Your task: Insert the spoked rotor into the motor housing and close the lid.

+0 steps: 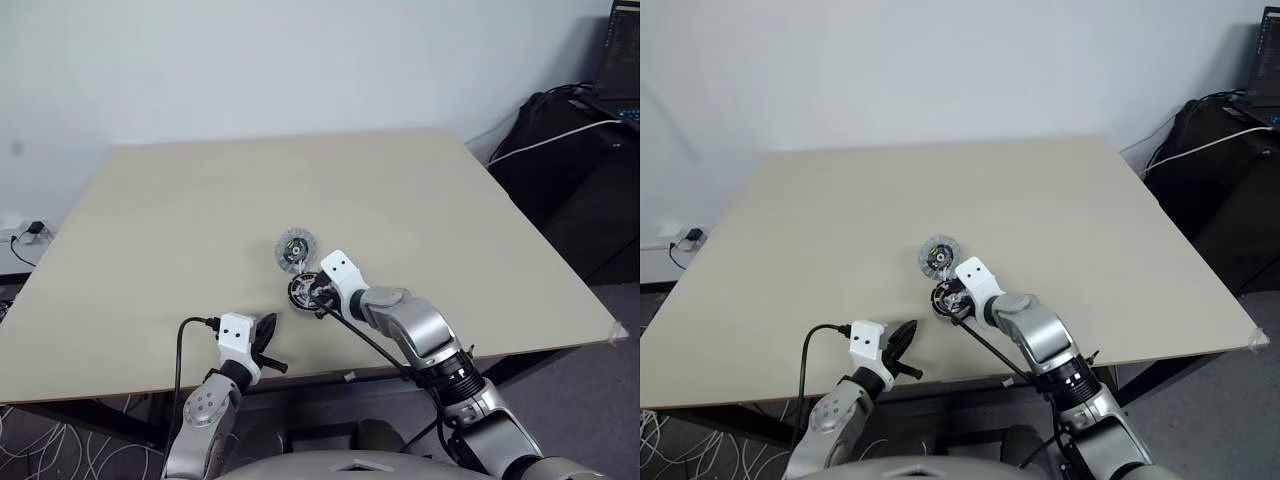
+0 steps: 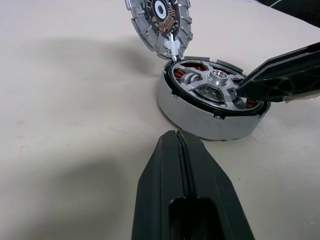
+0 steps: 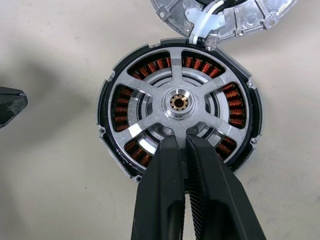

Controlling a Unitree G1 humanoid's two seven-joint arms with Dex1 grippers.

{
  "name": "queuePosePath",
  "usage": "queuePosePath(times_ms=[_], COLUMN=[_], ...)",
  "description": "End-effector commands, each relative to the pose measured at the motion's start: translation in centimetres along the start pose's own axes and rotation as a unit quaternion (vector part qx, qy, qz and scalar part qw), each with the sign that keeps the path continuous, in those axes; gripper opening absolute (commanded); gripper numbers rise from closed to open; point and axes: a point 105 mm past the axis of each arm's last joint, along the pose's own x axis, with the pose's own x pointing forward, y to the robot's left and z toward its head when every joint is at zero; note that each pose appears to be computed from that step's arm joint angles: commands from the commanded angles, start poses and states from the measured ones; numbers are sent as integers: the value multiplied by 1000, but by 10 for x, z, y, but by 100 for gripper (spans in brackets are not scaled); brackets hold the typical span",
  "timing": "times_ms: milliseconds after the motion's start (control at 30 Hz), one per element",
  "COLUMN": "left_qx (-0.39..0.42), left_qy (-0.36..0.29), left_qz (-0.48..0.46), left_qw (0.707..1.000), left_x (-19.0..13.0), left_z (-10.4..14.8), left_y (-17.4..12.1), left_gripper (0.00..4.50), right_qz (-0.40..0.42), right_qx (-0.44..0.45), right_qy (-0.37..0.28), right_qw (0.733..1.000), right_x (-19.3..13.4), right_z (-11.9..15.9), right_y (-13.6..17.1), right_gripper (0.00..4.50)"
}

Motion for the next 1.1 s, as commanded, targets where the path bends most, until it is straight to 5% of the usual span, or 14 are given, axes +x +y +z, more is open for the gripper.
queuePosePath(times_ms=[33, 367, 867, 967, 1100], left_qx=[3, 2, 2, 3, 4], left_qy=[-22, -21, -18, -18, -17], left_qz=[-3, -4, -6, -6, -7], left_qw=[1000, 1000, 1000, 1000, 1000], left_x=[2, 2, 2, 2, 2], left_z=[12, 11, 11, 11, 11], left_y=[-1, -1, -1, -1, -1], left_gripper=[0, 0, 0, 0, 0], right_qz=[-4, 29, 18, 79, 3], right_qx=[-25, 0, -2, -16, -51], right_qy=[-43, -142, -129, -147, -164], right_qw=[999, 990, 991, 986, 985], right_x=[-6, -21, -18, -22, -18], right_z=[19, 44, 37, 40, 41], right_y=[2, 8, 6, 25, 8], right_gripper=[3, 3, 3, 3, 3])
